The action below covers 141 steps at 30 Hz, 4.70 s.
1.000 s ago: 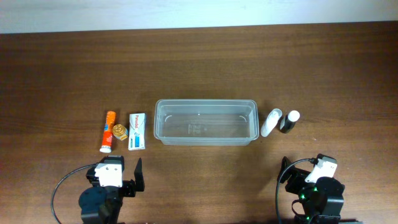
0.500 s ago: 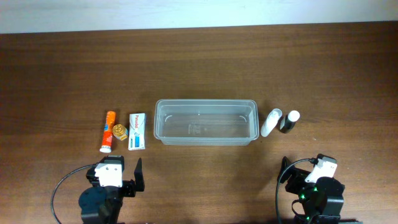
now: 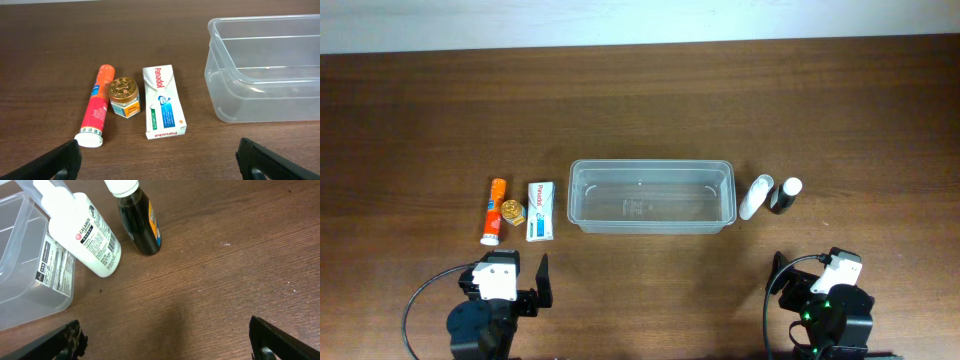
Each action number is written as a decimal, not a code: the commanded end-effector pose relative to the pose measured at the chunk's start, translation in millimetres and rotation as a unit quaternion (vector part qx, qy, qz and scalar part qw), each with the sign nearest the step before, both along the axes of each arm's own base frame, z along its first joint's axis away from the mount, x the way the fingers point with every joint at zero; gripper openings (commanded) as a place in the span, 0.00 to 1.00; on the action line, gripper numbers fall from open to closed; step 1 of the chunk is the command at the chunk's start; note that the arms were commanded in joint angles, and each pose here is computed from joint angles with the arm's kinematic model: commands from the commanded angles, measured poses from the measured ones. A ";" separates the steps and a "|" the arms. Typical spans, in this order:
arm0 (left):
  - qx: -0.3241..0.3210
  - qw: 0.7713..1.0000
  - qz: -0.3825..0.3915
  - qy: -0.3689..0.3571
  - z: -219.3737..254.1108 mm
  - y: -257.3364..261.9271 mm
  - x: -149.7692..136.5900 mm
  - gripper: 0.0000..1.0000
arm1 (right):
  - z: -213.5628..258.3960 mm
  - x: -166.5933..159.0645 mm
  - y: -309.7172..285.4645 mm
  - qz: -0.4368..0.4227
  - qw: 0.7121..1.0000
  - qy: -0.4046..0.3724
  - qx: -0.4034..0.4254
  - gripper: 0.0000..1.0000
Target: Pack container
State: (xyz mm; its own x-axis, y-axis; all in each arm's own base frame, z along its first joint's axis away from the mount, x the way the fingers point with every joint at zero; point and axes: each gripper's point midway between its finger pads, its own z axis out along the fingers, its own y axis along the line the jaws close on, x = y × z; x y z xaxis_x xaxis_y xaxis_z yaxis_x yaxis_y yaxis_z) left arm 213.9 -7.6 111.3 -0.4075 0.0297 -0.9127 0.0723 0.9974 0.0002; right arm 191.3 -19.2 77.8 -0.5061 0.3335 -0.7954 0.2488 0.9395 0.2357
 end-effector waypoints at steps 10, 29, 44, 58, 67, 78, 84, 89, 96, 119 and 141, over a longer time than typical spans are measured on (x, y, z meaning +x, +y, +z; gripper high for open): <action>0.002 1.000 -0.008 -0.005 0.1 -2.1 0.4 1.00 | 2.1 2.8 -0.3 0.002 1.000 -0.010 -0.006 0.98; 0.002 1.000 -0.008 -0.005 0.1 -2.1 0.4 1.00 | 180.2 31.2 50.7 0.142 0.975 -0.165 0.052 0.98; 0.002 1.000 -0.008 -0.005 0.1 -2.1 0.4 1.00 | 232.7 111.3 41.1 0.139 0.984 0.077 0.082 0.97; 0.002 1.000 -0.008 -0.005 0.1 -2.1 0.4 1.00 | 80.1 146.6 42.4 0.057 0.935 0.349 0.014 0.78; 0.002 1.000 -0.008 -0.005 0.1 -2.1 0.4 1.00 | 38.7 148.9 50.4 0.057 0.910 0.410 0.033 0.56; 0.002 1.000 -0.008 -0.005 0.1 -2.1 0.4 1.00 | 35.4 147.8 63.3 0.071 0.907 0.414 0.023 0.38; 0.002 1.000 -0.008 -0.005 0.1 -2.1 0.4 1.00 | 37.7 148.0 61.3 0.064 0.909 0.411 0.021 0.23; 0.002 1.000 -0.008 -0.005 0.1 -2.1 0.4 1.00 | 68.2 150.4 57.5 0.059 0.919 0.391 0.012 0.18; 0.002 1.000 -0.008 -0.005 0.1 -2.1 0.4 1.00 | 174.8 149.9 74.8 0.094 0.949 0.300 -0.009 0.10; 0.002 1.000 -0.008 -0.005 0.1 -2.1 0.4 1.00 | 55.4 134.8 150.4 0.175 0.913 0.366 -0.043 0.05; 0.002 1.000 -0.008 -0.005 0.1 -2.1 0.4 1.00 | 150.3 141.2 132.0 0.217 0.926 0.297 -0.081 0.63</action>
